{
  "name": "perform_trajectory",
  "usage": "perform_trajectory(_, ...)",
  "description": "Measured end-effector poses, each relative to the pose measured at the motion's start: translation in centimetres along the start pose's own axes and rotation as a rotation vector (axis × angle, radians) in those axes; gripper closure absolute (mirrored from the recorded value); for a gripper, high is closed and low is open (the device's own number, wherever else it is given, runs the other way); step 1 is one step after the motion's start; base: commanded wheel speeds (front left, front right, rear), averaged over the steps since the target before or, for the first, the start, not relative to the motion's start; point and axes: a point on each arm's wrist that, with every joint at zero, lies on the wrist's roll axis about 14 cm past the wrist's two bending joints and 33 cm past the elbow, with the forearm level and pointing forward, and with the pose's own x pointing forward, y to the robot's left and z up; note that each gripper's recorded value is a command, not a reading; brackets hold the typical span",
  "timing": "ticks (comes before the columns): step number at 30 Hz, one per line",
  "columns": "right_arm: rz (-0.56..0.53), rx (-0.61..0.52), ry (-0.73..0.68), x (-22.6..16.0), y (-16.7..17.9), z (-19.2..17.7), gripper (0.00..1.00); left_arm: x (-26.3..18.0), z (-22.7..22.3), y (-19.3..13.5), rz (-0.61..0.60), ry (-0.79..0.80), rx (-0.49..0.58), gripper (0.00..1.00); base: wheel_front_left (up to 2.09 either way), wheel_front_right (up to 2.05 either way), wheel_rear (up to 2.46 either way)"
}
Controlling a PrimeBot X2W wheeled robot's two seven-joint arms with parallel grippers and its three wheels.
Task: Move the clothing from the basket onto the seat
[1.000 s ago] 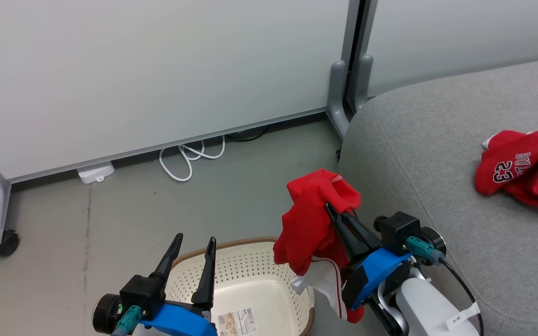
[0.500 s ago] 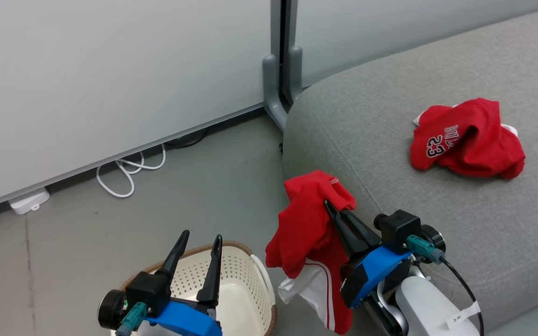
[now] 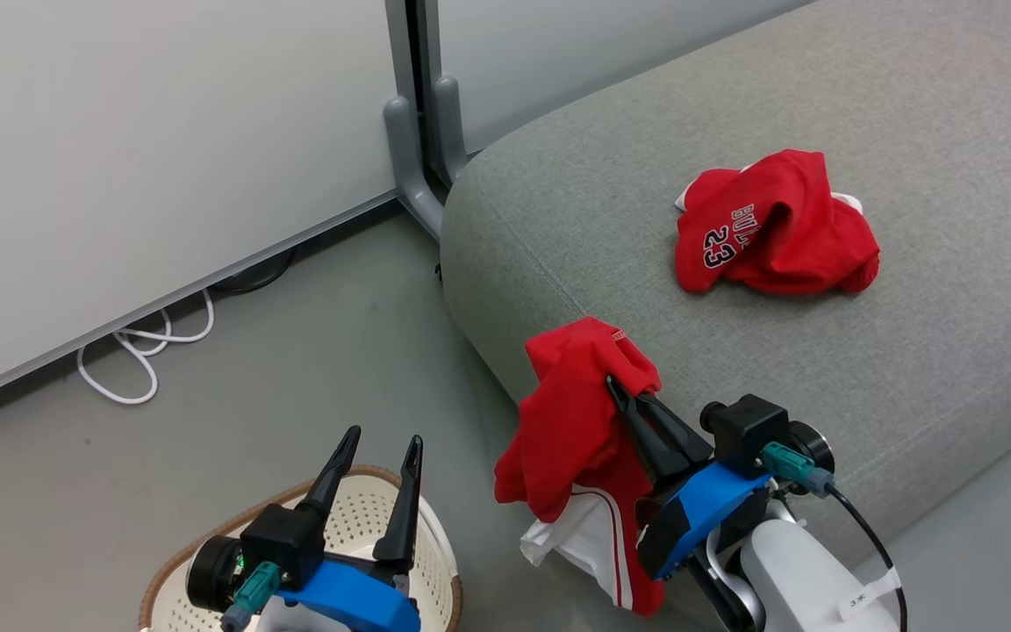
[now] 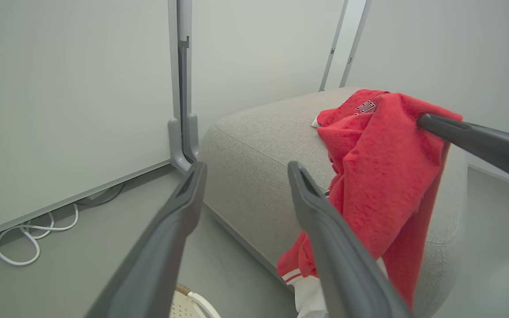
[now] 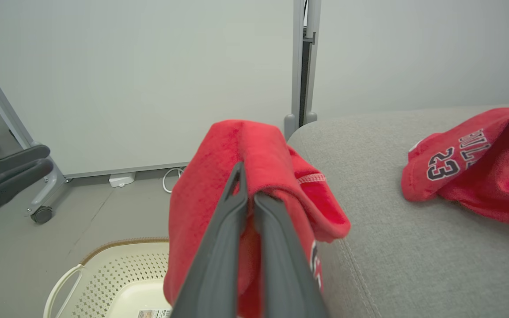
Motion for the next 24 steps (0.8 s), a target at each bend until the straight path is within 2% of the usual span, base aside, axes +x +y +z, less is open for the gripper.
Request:
perform_trajectory(12, -0.058, 0.008, 0.002, -1.3, -1.7, -0.1, 1.00, 1.2, -0.6, -1.5, -0.062, 0.019, 0.001, 0.00, 0.00, 0.00, 0.00)
perform_trajectory(24, -0.091, 0.014, -0.003, -1.3, -2.7, 0.1, 1.00, 1.5, -1.1, -1.4, -0.074, 0.031, -0.002, 0.00, 0.00, 0.00, 0.00)
